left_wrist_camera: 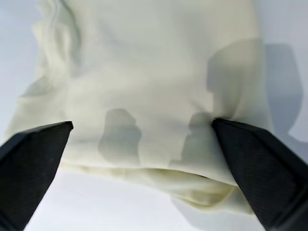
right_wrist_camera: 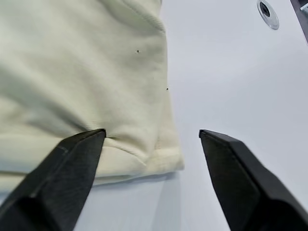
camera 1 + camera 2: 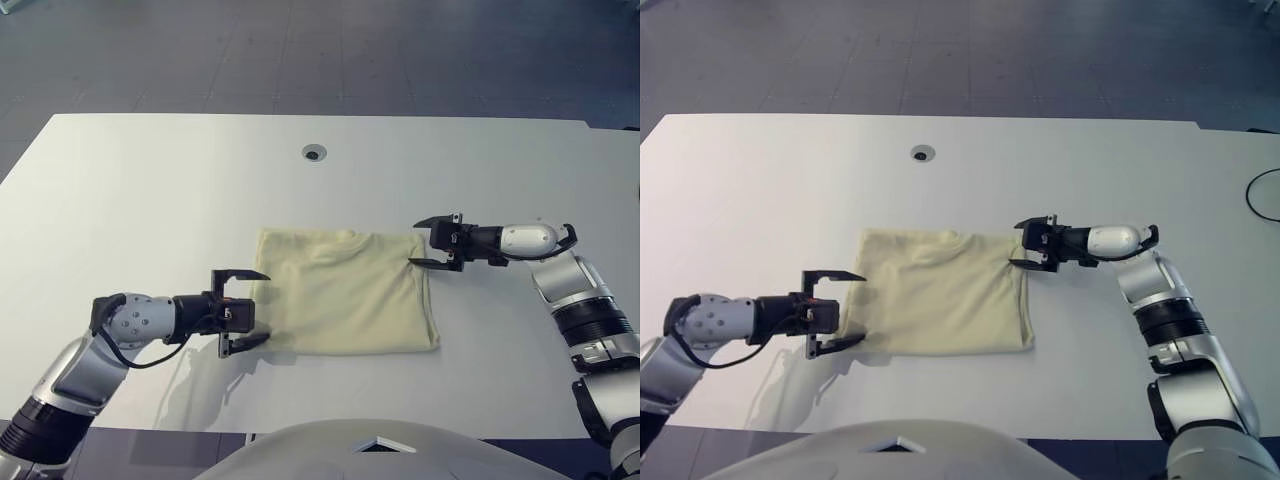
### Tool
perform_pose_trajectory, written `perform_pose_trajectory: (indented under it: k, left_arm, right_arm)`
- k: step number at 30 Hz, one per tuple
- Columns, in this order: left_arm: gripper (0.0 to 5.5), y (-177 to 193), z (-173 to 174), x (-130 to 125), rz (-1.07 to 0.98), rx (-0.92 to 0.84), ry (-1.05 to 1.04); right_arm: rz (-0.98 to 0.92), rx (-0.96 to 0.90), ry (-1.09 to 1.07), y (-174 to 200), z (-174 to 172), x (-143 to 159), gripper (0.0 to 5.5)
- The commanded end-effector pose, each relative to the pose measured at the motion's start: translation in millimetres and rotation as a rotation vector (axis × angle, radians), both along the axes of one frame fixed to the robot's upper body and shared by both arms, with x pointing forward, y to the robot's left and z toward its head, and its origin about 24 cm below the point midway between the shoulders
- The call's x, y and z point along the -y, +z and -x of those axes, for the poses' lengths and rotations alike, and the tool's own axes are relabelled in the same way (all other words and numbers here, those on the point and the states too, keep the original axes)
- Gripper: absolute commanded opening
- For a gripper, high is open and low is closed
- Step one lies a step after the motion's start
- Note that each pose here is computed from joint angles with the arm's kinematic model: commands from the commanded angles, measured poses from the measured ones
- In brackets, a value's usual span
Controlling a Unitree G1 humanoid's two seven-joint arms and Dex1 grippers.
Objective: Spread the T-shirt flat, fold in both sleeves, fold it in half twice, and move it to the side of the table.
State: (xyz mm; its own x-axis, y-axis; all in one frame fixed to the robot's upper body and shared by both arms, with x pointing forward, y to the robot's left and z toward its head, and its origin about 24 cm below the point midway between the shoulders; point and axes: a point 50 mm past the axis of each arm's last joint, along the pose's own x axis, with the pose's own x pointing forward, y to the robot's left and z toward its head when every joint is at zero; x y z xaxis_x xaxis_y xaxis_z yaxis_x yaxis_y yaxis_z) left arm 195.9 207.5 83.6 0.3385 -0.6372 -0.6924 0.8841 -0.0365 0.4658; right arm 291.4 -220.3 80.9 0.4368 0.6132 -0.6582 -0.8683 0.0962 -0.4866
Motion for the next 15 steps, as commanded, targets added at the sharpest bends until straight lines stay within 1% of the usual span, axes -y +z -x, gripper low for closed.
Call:
perform_pose_trajectory:
  k: [1,4,6,8,10,15]
  left_arm:
    - [5.4,-1.0,-14.1,-16.5,-0.155,0.019,-0.067]
    - [5.4,5.2,-40.4,-22.8,-0.223,0.099,-0.147]
    - [5.4,8.8,-62.9,-23.4,-0.247,0.164,-0.181]
    - [5.4,12.9,-87.1,-18.4,-0.255,0.252,-0.219]
    - [5.4,18.0,-109.5,-8.0,-0.264,0.345,-0.297]
    - [5.4,30.1,-145.6,20.4,-0.374,0.5,-0.501]
  right_arm:
    - [0.159,0.002,0.113,-10.7,22.3,8.5,4.37]
    - [0.179,0.019,0.213,-3.4,40.4,2.7,4.82]
    - [0.138,0.0,0.255,2.9,50.8,-7.4,5.1]
    - [0.084,-0.016,0.283,8.2,55.9,-22.0,5.37]
    - [0.053,-0.032,0.294,7.4,59.2,-35.7,5.37]
    - [-0.003,-0.048,0.232,-5.2,68.8,-55.2,5.37]
